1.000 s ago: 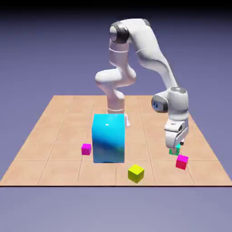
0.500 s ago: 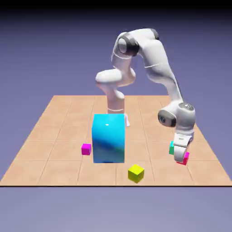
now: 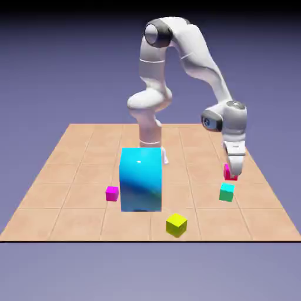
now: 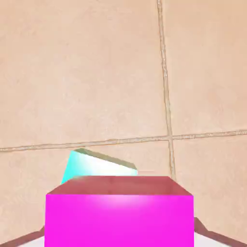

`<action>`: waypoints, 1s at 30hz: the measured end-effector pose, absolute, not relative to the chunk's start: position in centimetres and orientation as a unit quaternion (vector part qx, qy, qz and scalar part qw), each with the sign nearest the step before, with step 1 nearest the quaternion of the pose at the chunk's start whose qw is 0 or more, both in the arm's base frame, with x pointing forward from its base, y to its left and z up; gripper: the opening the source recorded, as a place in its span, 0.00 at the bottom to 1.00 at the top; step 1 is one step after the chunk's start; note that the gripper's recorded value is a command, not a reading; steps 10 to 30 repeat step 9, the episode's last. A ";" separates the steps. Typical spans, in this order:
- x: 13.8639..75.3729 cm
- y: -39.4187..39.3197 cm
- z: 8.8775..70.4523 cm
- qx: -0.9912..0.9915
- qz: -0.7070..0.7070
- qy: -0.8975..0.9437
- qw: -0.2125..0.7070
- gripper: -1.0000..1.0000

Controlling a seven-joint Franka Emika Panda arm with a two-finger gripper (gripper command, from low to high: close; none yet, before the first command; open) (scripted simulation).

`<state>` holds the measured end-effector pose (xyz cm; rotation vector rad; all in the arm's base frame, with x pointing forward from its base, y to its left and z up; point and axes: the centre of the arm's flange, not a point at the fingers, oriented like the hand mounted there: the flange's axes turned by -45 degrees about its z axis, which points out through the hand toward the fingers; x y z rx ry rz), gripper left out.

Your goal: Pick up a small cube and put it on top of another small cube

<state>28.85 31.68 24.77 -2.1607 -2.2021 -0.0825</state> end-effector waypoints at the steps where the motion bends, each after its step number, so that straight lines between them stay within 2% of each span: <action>1: 28.8 31.9 23.7 -0.699 -0.027 -0.714 0.028 0.00; 5: 29.1 31.9 19.1 -0.702 -0.027 -0.711 0.028 0.00; 6: 29.0 31.8 18.0 -0.702 -0.027 -0.711 0.028 1.00; 30: 29.1 31.9 19.2 -0.702 -0.027 -0.711 0.028 1.00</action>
